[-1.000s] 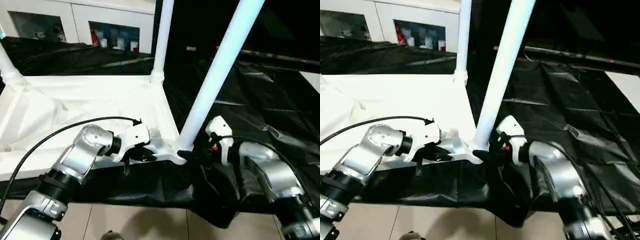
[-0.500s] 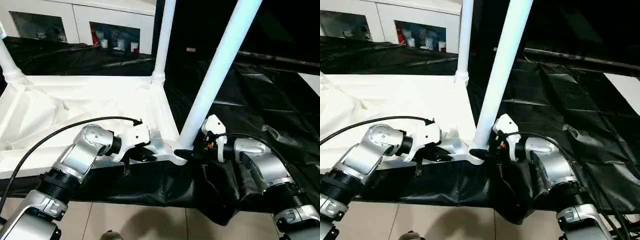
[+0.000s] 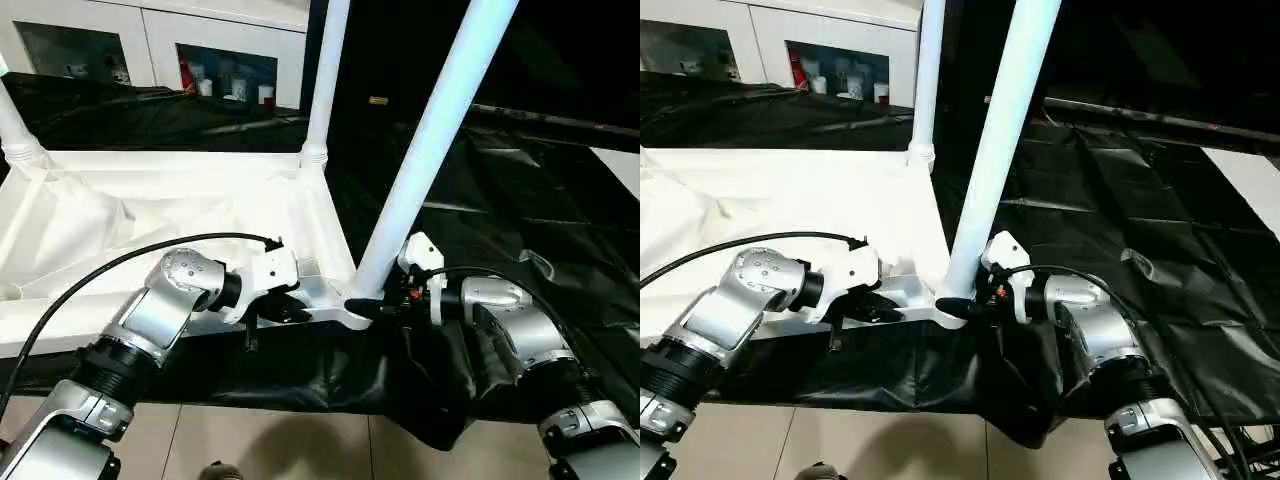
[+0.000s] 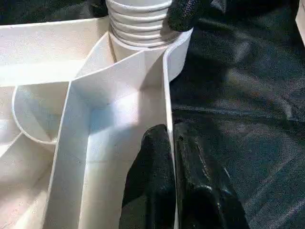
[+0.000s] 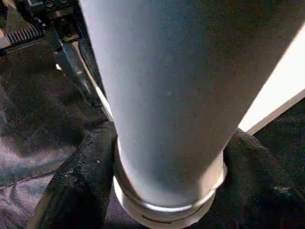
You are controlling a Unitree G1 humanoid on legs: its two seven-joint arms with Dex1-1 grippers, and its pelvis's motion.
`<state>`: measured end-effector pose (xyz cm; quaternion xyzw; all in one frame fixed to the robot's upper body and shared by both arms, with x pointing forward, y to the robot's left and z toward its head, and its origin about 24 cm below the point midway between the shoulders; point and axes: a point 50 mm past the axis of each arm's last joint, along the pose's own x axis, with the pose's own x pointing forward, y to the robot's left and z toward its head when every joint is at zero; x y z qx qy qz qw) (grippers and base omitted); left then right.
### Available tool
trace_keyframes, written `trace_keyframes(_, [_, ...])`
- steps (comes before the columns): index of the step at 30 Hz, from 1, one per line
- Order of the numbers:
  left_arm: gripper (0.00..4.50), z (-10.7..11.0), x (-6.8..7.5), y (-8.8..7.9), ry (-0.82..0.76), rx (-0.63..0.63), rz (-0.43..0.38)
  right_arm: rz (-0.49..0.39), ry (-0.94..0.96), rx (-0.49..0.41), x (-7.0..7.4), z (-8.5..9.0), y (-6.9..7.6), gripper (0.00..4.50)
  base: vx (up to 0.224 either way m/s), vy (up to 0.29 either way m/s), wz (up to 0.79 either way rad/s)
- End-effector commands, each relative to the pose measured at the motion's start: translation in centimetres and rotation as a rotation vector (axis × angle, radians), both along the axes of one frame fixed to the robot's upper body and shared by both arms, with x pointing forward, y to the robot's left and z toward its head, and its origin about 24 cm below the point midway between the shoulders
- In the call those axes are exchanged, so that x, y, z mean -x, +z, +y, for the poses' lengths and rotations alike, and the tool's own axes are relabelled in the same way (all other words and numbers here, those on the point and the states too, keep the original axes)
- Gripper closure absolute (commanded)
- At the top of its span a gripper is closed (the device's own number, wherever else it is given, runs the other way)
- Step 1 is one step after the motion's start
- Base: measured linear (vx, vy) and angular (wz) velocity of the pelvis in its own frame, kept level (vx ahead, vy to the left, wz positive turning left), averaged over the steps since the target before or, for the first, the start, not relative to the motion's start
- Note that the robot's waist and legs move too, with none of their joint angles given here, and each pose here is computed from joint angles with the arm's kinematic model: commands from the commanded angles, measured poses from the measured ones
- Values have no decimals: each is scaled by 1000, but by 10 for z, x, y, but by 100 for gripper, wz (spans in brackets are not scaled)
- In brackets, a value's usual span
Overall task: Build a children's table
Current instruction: Rotate leg to tighten
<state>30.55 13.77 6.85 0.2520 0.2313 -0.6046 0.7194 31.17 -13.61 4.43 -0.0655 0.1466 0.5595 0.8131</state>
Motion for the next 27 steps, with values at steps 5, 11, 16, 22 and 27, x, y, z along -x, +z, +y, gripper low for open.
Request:
trace_keyframes(5, [450,-11,0,-4,12,42,25,35,-161,-35,-7,-3,-9,175,0,0,0])
trace_keyframes(11, [450,-18,-31,-11,338,30,-38,128,-575,-16,-18,8,-38,176,0,0,0])
trace_keyframes(16, [450,-49,-48,-17,528,10,-73,222,-897,31,-30,37,-47,176,0,0,0])
trace_keyframes(22, [450,-75,-45,-20,478,20,-76,199,-885,-7,-36,63,-36,176,0,0,0])
trace_keyframes(27, [450,-77,-45,-21,449,22,-81,195,-871,-34,-40,68,-31,106,0,0,0])
